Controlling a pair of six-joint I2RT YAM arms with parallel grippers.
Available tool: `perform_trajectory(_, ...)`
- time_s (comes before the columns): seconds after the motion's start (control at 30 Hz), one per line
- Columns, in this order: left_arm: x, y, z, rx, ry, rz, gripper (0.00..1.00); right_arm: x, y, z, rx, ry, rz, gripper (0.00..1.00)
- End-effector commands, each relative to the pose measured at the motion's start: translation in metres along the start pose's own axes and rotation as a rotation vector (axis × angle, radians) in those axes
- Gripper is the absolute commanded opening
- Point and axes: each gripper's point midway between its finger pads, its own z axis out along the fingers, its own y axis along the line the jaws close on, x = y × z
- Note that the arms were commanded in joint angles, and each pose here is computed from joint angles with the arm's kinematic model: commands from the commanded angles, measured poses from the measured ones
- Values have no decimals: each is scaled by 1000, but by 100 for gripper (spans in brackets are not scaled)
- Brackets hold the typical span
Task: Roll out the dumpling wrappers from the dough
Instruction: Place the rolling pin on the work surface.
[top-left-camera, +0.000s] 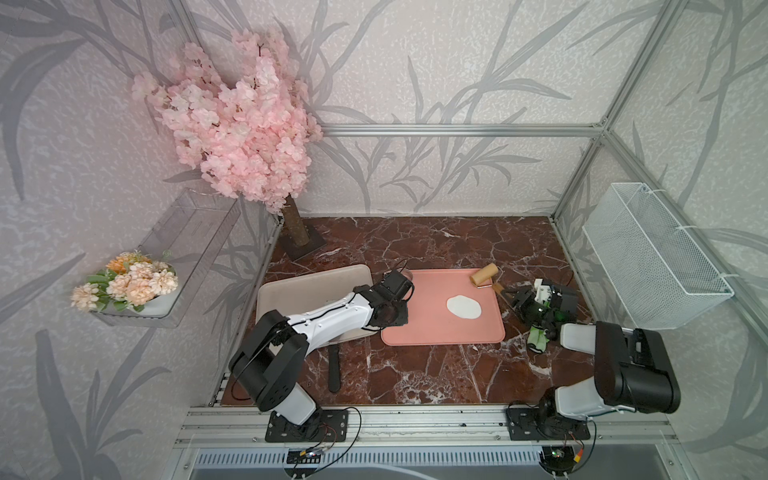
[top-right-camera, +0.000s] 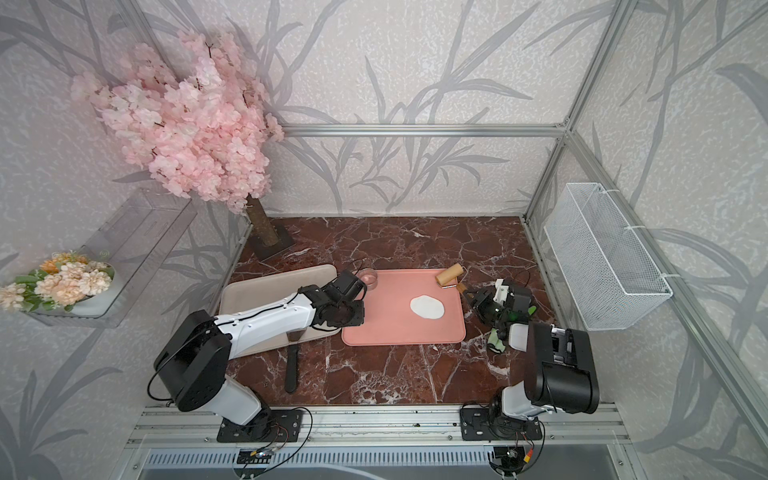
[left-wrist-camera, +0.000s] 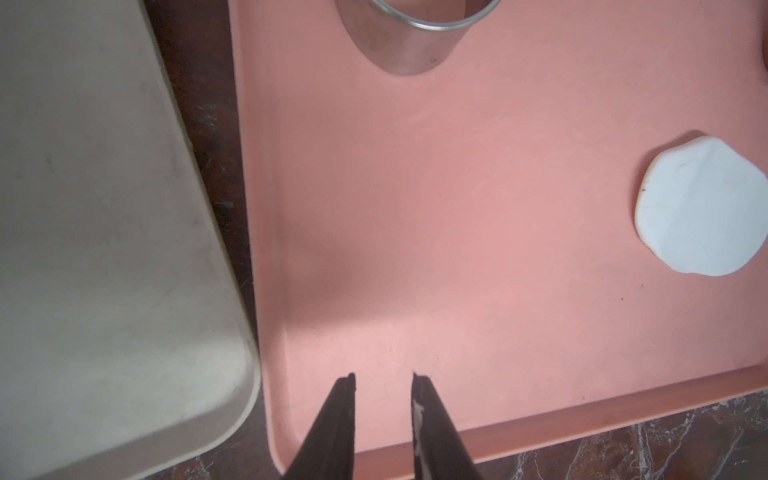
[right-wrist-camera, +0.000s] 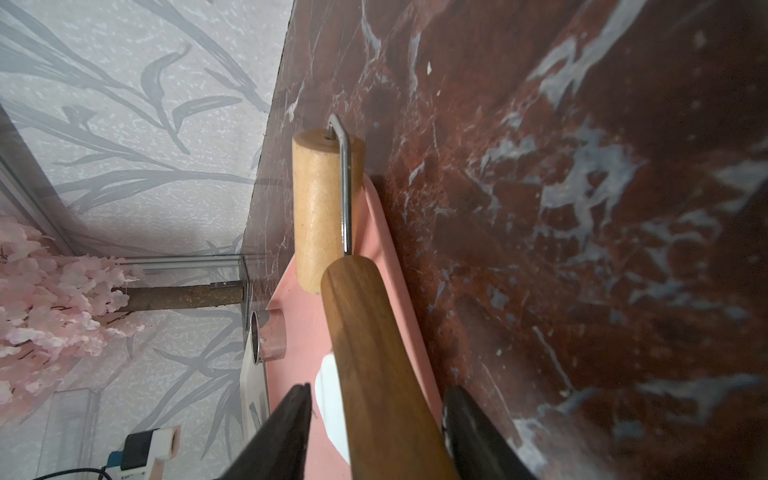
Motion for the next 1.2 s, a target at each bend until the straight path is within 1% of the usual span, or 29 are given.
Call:
perform_trajectory(0.0, 4, 6, 5, -23, 20, -2, 27, -3, 4, -4, -5, -15, -27, 58)
perform_trajectory(0.17, 4, 5, 6, -23, 21, 4, 27, 0, -3, -5, 34, 5, -35, 63)
perform_trajectory(0.37, 5, 4, 8, -15, 22, -4, 27, 5, -13, -14, 152, 39, -85, 69)
perform_trajectory(0.5, 6, 3, 11, -8, 28, -6, 27, 6, -17, -19, 227, 65, -98, 69)
perform_trajectory(0.6, 5, 2, 11, -4, 26, -6, 27, 17, -19, -15, 289, 137, -130, 69)
perform_trajectory(0.7, 6, 3, 10, -7, 25, -4, 27, 23, -24, -13, 357, 179, -158, 69)
perform_trajectory(1.0, 7, 4, 10, -6, 25, -7, 27, 24, -42, -15, 462, 207, -119, 69)
perform_trajectory(1.1, 5, 2, 9, -2, 22, -5, 27, 24, -44, -21, 493, 202, -127, 69)
perform_trajectory(1.13, 5, 2, 9, -3, 19, -3, 27, 23, -44, -24, 508, 199, -132, 80)
perform_trajectory(1.17, 5, 3, 9, -5, 20, -3, 27, 22, -45, -29, 539, 198, -134, 99)
